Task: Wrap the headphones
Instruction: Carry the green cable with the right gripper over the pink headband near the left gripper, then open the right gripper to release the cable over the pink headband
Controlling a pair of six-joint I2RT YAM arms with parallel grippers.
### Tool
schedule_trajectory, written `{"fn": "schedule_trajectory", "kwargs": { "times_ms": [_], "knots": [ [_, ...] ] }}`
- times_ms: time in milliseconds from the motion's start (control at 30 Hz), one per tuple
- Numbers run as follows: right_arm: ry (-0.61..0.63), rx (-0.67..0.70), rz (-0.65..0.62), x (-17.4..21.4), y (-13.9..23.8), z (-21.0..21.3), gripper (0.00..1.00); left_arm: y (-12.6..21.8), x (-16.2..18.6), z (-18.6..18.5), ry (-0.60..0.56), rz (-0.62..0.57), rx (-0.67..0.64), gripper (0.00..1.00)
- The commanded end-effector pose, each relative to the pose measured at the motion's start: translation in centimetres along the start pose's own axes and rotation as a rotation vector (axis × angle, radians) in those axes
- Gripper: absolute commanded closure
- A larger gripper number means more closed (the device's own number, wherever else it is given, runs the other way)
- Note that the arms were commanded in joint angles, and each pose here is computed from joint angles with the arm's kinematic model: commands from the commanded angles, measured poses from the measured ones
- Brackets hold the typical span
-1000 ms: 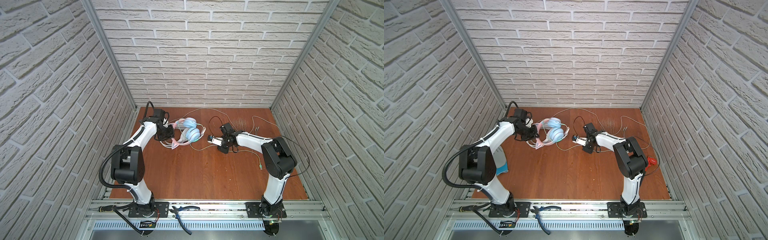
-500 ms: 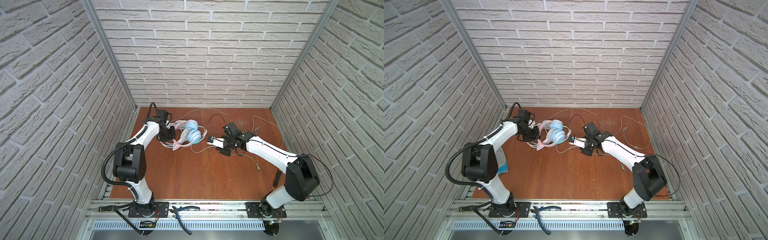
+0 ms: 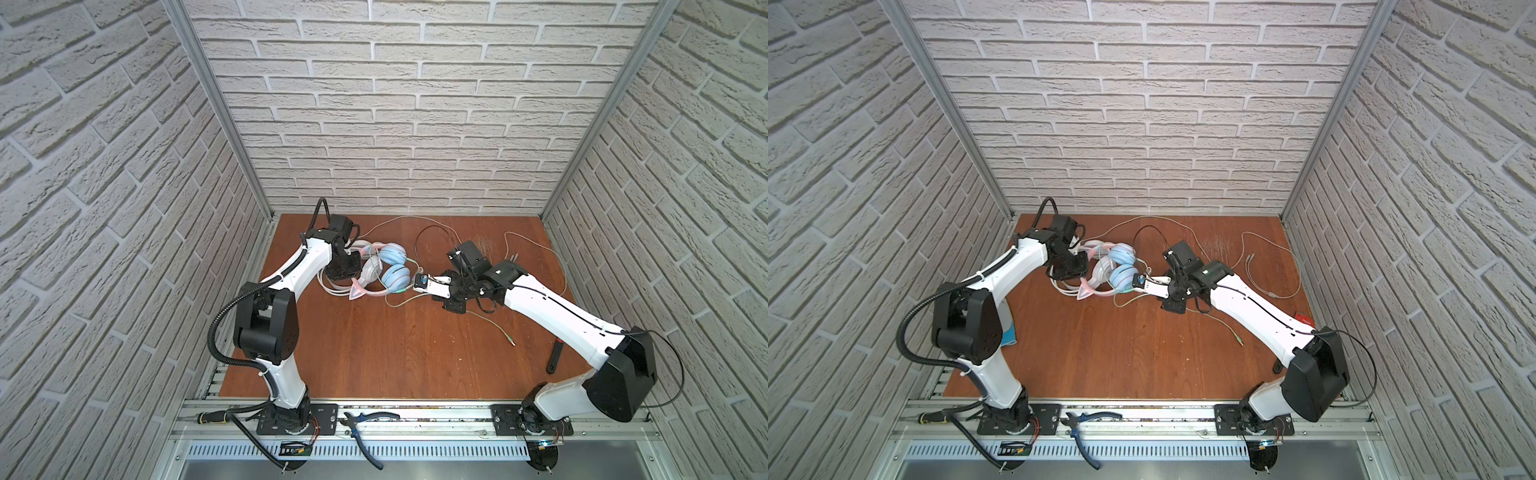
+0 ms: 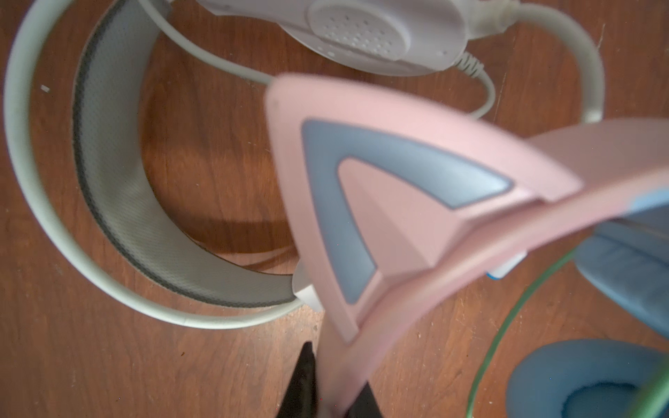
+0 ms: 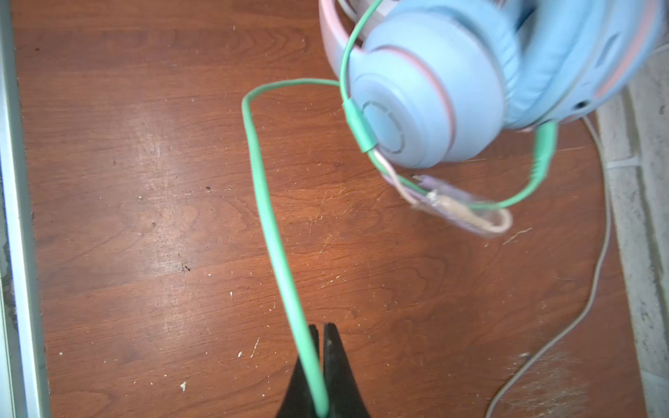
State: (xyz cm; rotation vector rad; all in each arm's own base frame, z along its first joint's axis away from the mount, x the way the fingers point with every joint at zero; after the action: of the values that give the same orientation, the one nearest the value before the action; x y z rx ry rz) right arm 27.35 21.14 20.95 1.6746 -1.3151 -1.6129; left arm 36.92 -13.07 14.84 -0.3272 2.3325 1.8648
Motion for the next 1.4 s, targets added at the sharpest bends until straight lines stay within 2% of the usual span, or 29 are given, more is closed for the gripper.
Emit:
{"fn": "schedule_trajectory", "kwargs": {
  "times_ms": [0, 100, 367, 600, 833, 1167, 1367],
  "knots": [
    [0.016, -0.014, -0.051, -1.4, 1.9, 0.3, 0.94, 1.1, -0.8, -1.2, -0.051, -0.032, -0.014, 1.0],
    [-0.002, -0.002, -0.054, -1.9, 2.5, -0.2, 0.95, 1.2, -0.6, -2.2, -0.101, -0.023, -0.039, 1.0],
    [-0.108, 0.137, -0.071, -2.8, 3.9, -3.7, 0.94, 0.9, 0.8, -4.7, -0.215, 0.01, -0.046, 1.0],
    [-0.19, 0.214, -0.033, -2.7, 3.6, -7.2, 0.94, 0.7, 2.2, -6.5, -0.309, 0.031, -0.044, 1.0],
    [-0.222, 0.17, -0.015, -3.2, 2.2, -8.3, 0.94, 0.4, 3.4, -7.4, -0.384, 0.055, -0.063, 1.0],
    [-0.368, 0.092, 0.015, -3.8, -0.3, -9.6, 0.94, -0.2, 3.8, -9.2, -0.439, 0.06, -0.027, 1.0],
    [-0.416, 0.049, 0.051, -3.6, -1.9, -10.0, 0.94, -0.3, 3.9, -9.7, -0.45, 0.062, -0.011, 1.0]
  ]
}}
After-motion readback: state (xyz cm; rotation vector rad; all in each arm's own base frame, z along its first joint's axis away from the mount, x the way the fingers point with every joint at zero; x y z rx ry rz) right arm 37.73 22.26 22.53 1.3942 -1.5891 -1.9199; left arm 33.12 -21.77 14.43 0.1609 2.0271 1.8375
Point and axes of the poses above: each gripper's point midway between its finger pads, its own y axis back along the fingers, its own z axis along the line the jaws close on, x = y × z, the point moved 3 cm from there along y, back along the fingers, and after that the axes turned 3 degrees about -y, right-handed, at the moved point
